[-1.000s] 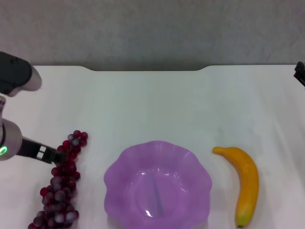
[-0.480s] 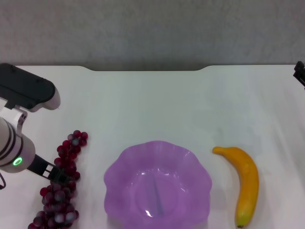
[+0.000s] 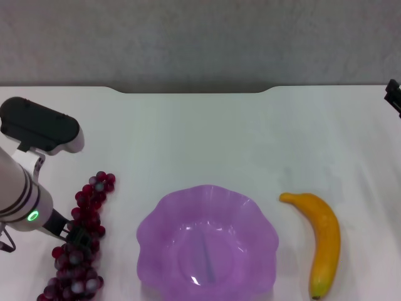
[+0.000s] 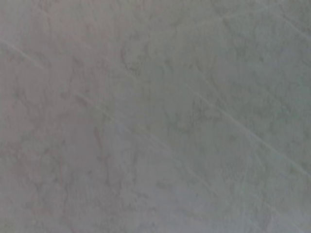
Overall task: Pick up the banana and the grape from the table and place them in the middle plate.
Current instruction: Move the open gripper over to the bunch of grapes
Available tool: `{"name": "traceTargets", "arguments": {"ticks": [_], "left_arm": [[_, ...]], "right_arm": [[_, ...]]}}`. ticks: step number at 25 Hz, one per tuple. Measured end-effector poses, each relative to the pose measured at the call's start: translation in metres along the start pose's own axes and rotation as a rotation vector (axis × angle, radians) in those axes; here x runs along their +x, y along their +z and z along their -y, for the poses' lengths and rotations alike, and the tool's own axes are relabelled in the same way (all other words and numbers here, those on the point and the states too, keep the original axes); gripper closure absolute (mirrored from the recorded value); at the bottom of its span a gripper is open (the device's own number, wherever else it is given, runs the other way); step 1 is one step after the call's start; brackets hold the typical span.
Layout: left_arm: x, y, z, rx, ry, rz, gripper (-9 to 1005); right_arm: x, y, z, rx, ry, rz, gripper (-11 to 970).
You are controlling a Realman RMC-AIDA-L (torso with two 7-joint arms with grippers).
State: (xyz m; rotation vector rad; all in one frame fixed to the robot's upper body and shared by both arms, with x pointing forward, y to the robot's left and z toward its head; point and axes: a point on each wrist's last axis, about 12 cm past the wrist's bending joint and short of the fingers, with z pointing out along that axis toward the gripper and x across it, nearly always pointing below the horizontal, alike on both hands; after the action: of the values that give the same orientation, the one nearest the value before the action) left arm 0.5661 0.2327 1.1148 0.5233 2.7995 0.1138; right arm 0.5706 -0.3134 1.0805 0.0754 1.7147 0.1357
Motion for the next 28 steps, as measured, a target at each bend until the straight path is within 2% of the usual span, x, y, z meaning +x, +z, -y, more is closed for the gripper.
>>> {"name": "traceTargets", "arguments": {"ticks": [6, 15, 28], "left_arm": [[-0.001, 0.012, -0.001, -0.004, -0.005, -0.021, 229], [-0.003, 0.014, 0.000, 0.000, -0.005, -0.017, 230], [-0.004, 0.016, 0.002, -0.007, 0.018, -0.015, 607]], "right_arm": [[0.000, 0.000, -0.001, -0.002, 0.000, 0.001, 94], [0.000, 0.000, 0.000, 0.000, 0.001, -0.001, 94], [-0.001, 0.001, -0.001, -0.002, 0.001, 0.001, 94]]}}
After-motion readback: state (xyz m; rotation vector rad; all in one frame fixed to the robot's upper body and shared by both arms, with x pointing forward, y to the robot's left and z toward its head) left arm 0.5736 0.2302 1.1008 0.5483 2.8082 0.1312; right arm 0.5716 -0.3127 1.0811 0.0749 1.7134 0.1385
